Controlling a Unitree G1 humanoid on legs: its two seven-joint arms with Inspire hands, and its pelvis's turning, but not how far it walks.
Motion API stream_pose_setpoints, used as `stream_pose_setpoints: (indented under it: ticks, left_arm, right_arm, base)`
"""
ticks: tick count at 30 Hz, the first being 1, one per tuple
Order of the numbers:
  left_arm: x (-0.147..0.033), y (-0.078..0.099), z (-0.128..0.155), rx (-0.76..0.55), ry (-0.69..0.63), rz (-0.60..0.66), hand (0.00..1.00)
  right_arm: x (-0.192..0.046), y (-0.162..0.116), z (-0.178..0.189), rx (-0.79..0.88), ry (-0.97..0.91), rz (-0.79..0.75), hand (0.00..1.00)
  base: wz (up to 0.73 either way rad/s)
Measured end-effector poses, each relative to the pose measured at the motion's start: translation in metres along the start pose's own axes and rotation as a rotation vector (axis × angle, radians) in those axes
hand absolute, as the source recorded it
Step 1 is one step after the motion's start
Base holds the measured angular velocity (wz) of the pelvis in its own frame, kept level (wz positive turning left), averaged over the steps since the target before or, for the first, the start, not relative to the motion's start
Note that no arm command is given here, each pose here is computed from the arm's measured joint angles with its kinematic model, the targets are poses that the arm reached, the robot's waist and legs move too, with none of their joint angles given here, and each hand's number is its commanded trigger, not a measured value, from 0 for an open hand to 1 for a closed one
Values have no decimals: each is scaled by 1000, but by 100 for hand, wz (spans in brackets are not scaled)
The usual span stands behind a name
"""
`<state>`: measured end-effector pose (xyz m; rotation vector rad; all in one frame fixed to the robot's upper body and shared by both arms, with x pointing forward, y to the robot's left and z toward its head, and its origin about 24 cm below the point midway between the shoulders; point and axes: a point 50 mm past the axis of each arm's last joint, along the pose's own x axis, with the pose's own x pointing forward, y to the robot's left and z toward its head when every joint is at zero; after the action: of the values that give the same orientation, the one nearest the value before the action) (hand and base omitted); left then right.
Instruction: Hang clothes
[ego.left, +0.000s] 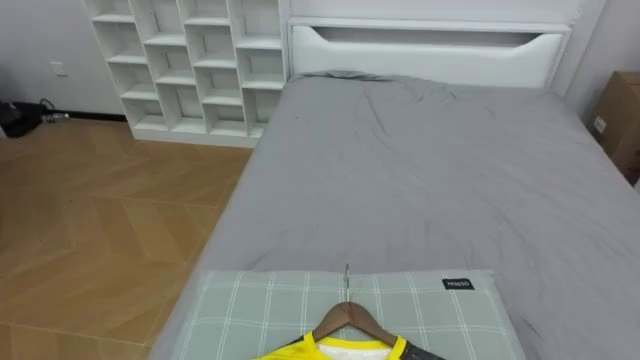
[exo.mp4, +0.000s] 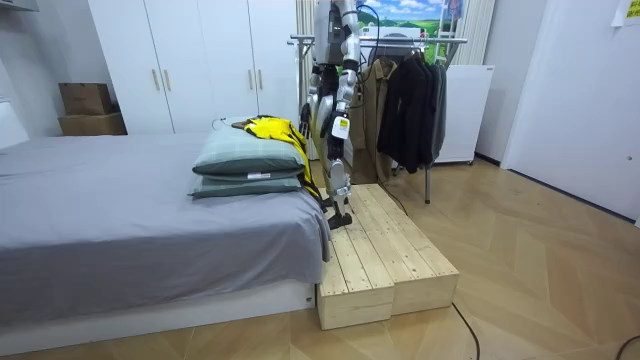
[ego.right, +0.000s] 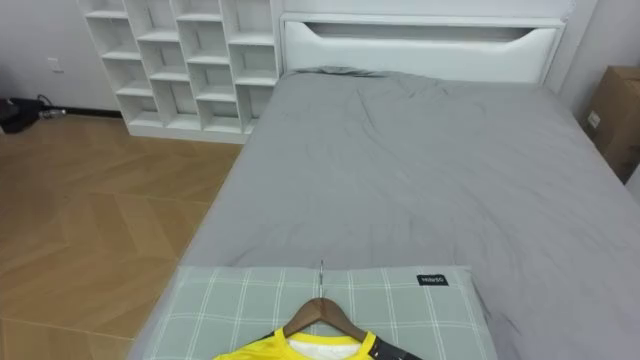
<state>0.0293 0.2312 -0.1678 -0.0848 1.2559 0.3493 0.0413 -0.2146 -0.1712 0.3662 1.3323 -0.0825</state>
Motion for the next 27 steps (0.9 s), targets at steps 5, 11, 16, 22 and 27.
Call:
stream_pose_setpoints:
  ticks: [5, 11, 16, 22, 27]
  left_arm:
    - [0, 0, 0, 2, -1, 0, 0]
    - [0, 1, 1, 3, -1, 1, 0]
    - [0, 1, 0, 3, 0, 1, 0]
    - [0, 2, -2, -8, 6, 7, 0]
    - [-1, 3, -4, -17, 12, 34, 0]
  right_arm:
    - [-1, -1, 0, -5, 0, 6, 0]
    - [-1, -1, 0, -4, 0, 10, 0]
    - [-1, -1, 0, -4, 0, 12, 0]
    - [-1, -1, 0, -1, 0, 13, 0]
    - [-1, -1, 0, -1, 1, 13, 0]
  base:
    - [0]
    - [0]
    - [0]
    - [0]
    - [0]
